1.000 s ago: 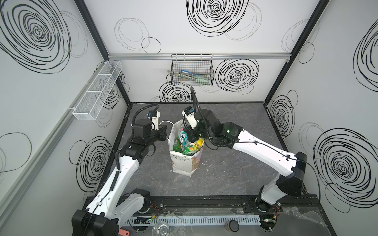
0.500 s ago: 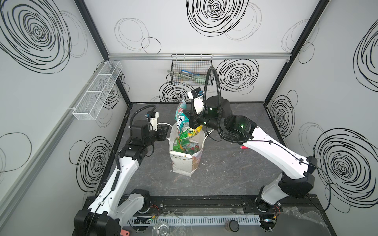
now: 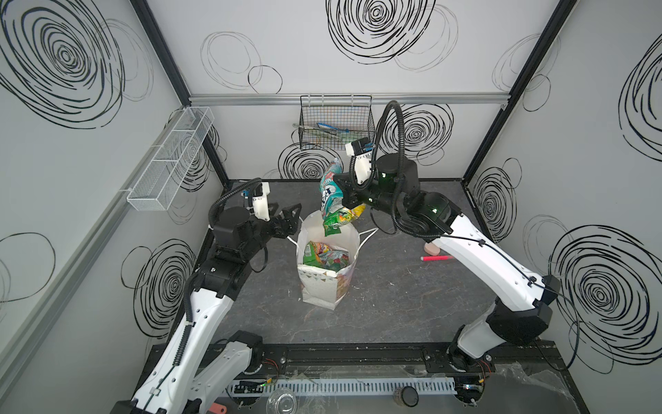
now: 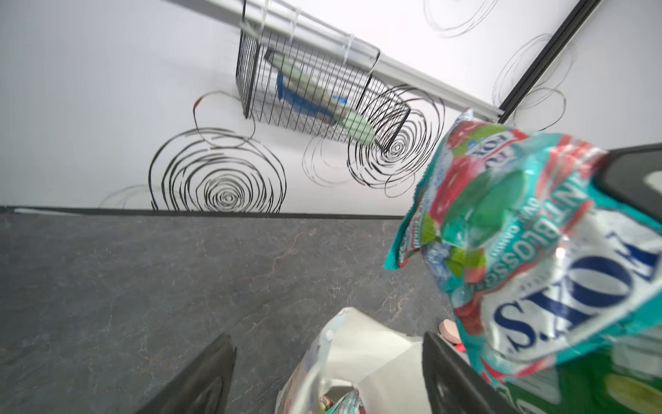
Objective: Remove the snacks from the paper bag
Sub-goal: 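Lift the teal snack bag out of the paper bag with the right gripper, then lower the teal snack bag onto the table beside the paper bag and release, then hold the bag rim with the left gripper while the right gripper reaches into the bag, then grasp the green cracker bag inside the paper bag with the right gripper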
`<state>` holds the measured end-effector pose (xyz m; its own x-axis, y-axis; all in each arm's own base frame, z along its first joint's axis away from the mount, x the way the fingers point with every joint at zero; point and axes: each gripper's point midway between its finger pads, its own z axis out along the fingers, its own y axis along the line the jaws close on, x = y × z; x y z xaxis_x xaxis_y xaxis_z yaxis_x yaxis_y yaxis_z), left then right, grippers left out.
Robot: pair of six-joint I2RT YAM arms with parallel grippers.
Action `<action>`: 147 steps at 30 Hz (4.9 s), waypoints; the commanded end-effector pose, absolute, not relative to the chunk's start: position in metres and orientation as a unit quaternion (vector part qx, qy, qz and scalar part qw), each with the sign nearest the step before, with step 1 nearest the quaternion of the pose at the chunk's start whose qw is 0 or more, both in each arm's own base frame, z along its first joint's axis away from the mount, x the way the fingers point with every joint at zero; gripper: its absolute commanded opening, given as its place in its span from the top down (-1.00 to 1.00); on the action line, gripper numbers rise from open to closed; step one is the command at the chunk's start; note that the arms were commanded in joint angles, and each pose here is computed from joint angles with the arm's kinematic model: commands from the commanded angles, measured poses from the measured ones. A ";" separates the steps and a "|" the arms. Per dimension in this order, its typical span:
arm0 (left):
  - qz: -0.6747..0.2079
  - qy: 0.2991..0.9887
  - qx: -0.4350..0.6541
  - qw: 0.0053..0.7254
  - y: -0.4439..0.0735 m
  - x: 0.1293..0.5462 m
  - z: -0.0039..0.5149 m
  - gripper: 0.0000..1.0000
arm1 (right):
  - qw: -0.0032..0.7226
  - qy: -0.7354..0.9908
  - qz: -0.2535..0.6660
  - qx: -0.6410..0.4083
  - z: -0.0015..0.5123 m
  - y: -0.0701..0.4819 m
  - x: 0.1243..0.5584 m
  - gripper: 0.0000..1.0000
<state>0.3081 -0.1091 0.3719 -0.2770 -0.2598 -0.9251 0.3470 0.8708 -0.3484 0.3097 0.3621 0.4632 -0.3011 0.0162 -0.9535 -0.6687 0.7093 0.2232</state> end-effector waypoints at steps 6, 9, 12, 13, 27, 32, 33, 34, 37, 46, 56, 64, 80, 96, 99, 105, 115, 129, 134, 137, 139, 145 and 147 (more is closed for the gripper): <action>-0.304 0.684 0.090 0.657 -0.145 0.262 0.457 -0.80 | 0.638 0.679 0.328 -0.157 0.555 0.292 0.311 1.00; -0.336 0.671 0.122 0.650 -0.163 0.245 0.468 -0.81 | 0.649 0.684 0.307 -0.133 0.557 0.263 0.320 1.00; -0.371 0.658 0.156 0.637 -0.183 0.228 0.475 -0.82 | 0.658 0.688 0.286 -0.104 0.552 0.229 0.330 1.00; -0.380 0.655 0.168 0.632 -0.189 0.222 0.474 -0.82 | 0.659 0.691 0.281 -0.095 0.549 0.219 0.333 1.00; -0.389 0.667 0.328 0.544 -0.262 0.148 0.406 -0.92 | 0.615 0.747 0.253 0.006 0.446 0.122 0.364 1.00; -0.373 0.682 0.353 0.521 -0.269 0.131 0.387 -0.92 | 0.563 0.783 0.264 0.010 0.373 0.130 0.377 1.00; -0.372 0.685 0.357 0.515 -0.269 0.128 0.383 -0.92 | 0.553 0.789 0.269 0.008 0.358 0.133 0.379 1.00; -0.371 0.688 0.361 0.509 -0.270 0.125 0.379 -0.92 | 0.543 0.794 0.272 0.010 0.344 0.135 0.381 1.00; -0.358 0.701 0.369 0.495 -0.267 0.120 0.366 -0.92 | 0.511 0.815 0.272 0.012 0.296 0.140 0.388 1.00; -0.249 0.762 0.332 0.498 -0.232 0.144 0.334 -0.92 | 0.421 0.866 0.267 0.038 0.171 0.146 0.392 1.00; -0.195 0.752 0.340 0.529 -0.205 0.175 0.344 -0.93 | 0.335 0.914 0.221 0.060 0.092 0.139 0.389 0.42; -0.205 0.740 0.295 0.569 -0.188 0.208 0.339 -0.92 | 0.386 0.899 0.192 0.074 0.145 0.125 0.397 -0.58; -0.203 0.729 0.156 0.635 -0.142 0.254 0.351 -0.92 | 0.551 0.760 0.318 -0.134 0.431 0.236 0.323 -0.98; -0.134 0.763 0.079 0.628 -0.104 0.281 0.324 -1.00 | 0.396 0.806 0.290 -0.331 0.367 0.420 0.269 -0.67; -0.108 0.769 0.061 0.627 -0.093 0.283 0.319 -1.00 | 0.369 0.821 0.280 -0.334 0.335 0.427 0.271 -0.53; -0.084 0.771 0.030 0.631 -0.079 0.284 0.321 -0.96 | 0.336 0.840 0.273 -0.327 0.286 0.435 0.274 -0.33; -0.082 0.774 0.032 0.628 -0.080 0.285 0.317 -0.61 | 0.289 0.865 0.253 -0.323 0.221 0.440 0.275 -0.26; -0.085 0.776 0.035 0.624 -0.082 0.286 0.314 -0.63 | 0.207 0.906 0.176 -0.325 0.141 0.433 0.264 -0.27; -0.087 0.776 0.036 0.623 -0.084 0.287 0.313 -0.64 | 0.194 0.911 0.161 -0.326 0.123 0.432 0.261 -0.29; -0.096 0.774 0.042 0.625 -0.087 0.285 0.315 -0.65 | 0.195 0.914 0.152 -0.323 0.114 0.428 0.263 -0.52; -0.108 0.772 0.050 0.625 -0.091 0.284 0.316 -0.66 | 0.194 0.917 0.142 -0.320 0.105 0.424 0.265 -0.67; -0.140 0.765 0.080 0.624 -0.108 0.279 0.320 -0.70 | 0.155 0.926 0.127 -0.322 0.066 0.415 0.254 -0.68; -0.137 0.765 0.080 0.624 -0.107 0.279 0.320 -0.71 | 0.142 0.927 0.124 -0.323 0.056 0.413 0.250 -0.68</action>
<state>0.2803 -0.1003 0.3077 -0.2529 -0.0304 -0.9670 0.2564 0.9617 -0.0973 0.2743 0.4335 0.1173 -0.7109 -0.4843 -0.5099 -0.6383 0.7487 0.1789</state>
